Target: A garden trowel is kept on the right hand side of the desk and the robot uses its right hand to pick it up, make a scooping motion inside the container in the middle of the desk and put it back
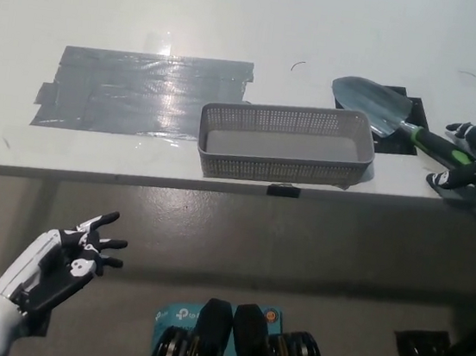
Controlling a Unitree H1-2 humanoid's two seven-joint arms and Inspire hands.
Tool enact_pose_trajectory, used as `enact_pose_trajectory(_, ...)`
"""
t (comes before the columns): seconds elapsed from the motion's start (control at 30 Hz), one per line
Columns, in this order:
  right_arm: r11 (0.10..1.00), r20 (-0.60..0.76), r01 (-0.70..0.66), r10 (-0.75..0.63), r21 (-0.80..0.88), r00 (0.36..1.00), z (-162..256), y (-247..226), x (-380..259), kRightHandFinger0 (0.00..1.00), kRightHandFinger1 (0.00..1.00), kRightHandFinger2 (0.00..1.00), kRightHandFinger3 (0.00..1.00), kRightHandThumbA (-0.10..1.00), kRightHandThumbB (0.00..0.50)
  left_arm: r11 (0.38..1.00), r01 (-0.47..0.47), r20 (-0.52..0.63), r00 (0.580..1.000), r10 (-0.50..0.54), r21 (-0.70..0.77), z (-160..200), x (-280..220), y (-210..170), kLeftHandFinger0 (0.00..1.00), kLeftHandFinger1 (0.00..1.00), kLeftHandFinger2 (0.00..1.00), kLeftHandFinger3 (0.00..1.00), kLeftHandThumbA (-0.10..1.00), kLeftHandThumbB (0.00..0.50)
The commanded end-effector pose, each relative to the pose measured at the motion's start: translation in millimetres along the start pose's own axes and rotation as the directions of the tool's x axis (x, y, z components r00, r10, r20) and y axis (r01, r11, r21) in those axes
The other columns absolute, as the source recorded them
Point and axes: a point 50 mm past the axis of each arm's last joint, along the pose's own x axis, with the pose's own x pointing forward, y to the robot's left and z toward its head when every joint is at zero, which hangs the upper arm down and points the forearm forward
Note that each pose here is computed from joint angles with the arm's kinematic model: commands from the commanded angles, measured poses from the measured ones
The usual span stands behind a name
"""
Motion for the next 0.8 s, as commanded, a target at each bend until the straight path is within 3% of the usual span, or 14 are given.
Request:
enact_pose_trajectory(0.0, 1.0, 0.044, -0.012, 0.012, -0.017, 0.999, 21, -21, -1, 1.0, 1.0, 1.0, 1.0, 0.56, 0.302, 0.999, 0.033, 0.077, 0.996, -0.034, 0.016, 14, 0, -2, 0.74, 0.8, 0.98, 1.0, 0.7, 0.054)
enact_pose_trajectory(0.07, 0.998, 0.028, -0.017, 0.019, -0.065, 0.999, 13, -23, -3, 1.0, 1.0, 1.0, 1.0, 0.5, 0.085, 0.999, 0.031, 0.084, 0.996, -0.031, 0.011, 17, 0, -2, 0.75, 0.81, 0.98, 1.0, 0.69, 0.042)
enact_pose_trajectory(0.13, 0.996, -0.029, -0.03, 0.027, -0.082, 0.999, 7, -24, -3, 0.83, 0.85, 1.0, 1.0, 0.5, 0.003, 0.999, 0.037, 0.095, 0.995, -0.038, 0.012, 18, 0, -1, 0.76, 0.82, 0.99, 1.0, 0.69, 0.027)
enact_pose_trajectory(0.17, 0.997, -0.092, -0.052, 0.047, -0.055, 0.995, 2, -25, -4, 0.45, 0.58, 0.89, 1.0, 0.41, 0.0, 0.999, 0.04, 0.102, 0.994, -0.041, 0.011, 19, 0, 0, 0.76, 0.83, 0.99, 1.0, 0.68, 0.039)
enact_pose_trajectory(0.2, 0.997, -0.145, -0.074, 0.069, -0.028, 0.987, -4, -24, -4, 0.26, 0.44, 0.8, 1.0, 0.31, 0.0, 0.999, 0.041, 0.107, 0.993, -0.041, 0.008, 19, 0, 1, 0.76, 0.83, 0.99, 1.0, 0.68, 0.043)
enact_pose_trajectory(0.23, 0.995, -0.172, -0.086, 0.076, -0.055, 0.982, -7, -24, -2, 0.28, 0.6, 1.0, 1.0, 0.28, 0.0, 0.999, 0.039, 0.109, 0.993, -0.04, 0.009, 19, -2, 2, 0.76, 0.83, 0.99, 1.0, 0.68, 0.045)
enact_pose_trajectory(0.27, 0.988, -0.199, -0.103, 0.079, -0.117, 0.977, -10, -23, -1, 0.39, 0.82, 1.0, 1.0, 0.26, 0.0, 0.999, 0.038, 0.108, 0.993, -0.038, 0.003, 18, -3, 2, 0.76, 0.83, 0.98, 1.0, 0.68, 0.038)
enact_pose_trajectory(0.3, 0.982, -0.223, -0.122, 0.088, -0.143, 0.971, -13, -22, 2, 0.19, 0.61, 1.0, 1.0, 0.23, 0.0, 0.999, 0.038, 0.109, 0.993, -0.038, 0.002, 18, -4, 2, 0.76, 0.83, 0.99, 1.0, 0.68, 0.035)
enact_pose_trajectory(0.33, 0.978, -0.233, -0.134, 0.094, -0.163, 0.968, -14, -20, 5, 0.16, 0.56, 1.0, 1.0, 0.18, 0.0, 0.999, 0.04, 0.112, 0.993, -0.041, 0.01, 17, -6, 3, 0.76, 0.83, 1.0, 1.0, 0.69, 0.043)
enact_pose_trajectory(0.4, 0.969, -0.232, -0.129, 0.079, -0.211, 0.969, -16, -14, 6, 0.0, 0.31, 0.74, 1.0, -0.07, 0.0, 0.999, 0.049, 0.119, 0.992, -0.051, 0.02, 16, -7, 2, 0.75, 0.84, 1.0, 1.0, 0.72, 0.037)
enact_pose_trajectory(0.47, 0.969, -0.249, -0.132, 0.077, -0.21, 0.965, -17, -12, 9, 0.0, 0.17, 0.65, 1.0, -0.1, 0.0, 0.999, 0.052, 0.123, 0.991, -0.053, 0.016, 16, -7, 2, 0.74, 0.84, 1.0, 1.0, 0.72, 0.032)
enact_pose_trajectory(0.57, 0.952, -0.224, -0.119, 0.054, -0.284, 0.973, -16, -5, 8, 0.0, 0.11, 0.7, 1.0, -0.1, 0.0, 0.998, 0.067, 0.121, 0.99, -0.068, 0.012, 16, -7, 1, 0.73, 0.86, 1.0, 1.0, 0.69, 0.0)
enact_pose_trajectory(0.67, 0.927, -0.228, -0.127, 0.047, -0.354, 0.973, -8, 3, 8, 0.0, 0.0, 0.44, 1.0, 0.04, 0.0, 0.997, 0.08, 0.12, 0.989, -0.081, 0.016, 16, -7, -1, 0.73, 0.86, 1.0, 1.0, 0.67, 0.0)
enact_pose_trajectory(0.77, 0.929, -0.208, -0.131, 0.06, -0.347, 0.976, -1, 10, 10, 0.0, 0.0, 0.39, 1.0, 0.06, 0.0, 0.994, 0.101, 0.134, 0.985, -0.105, 0.039, 18, -6, -4, 0.72, 0.86, 1.0, 1.0, 0.71, 0.016)
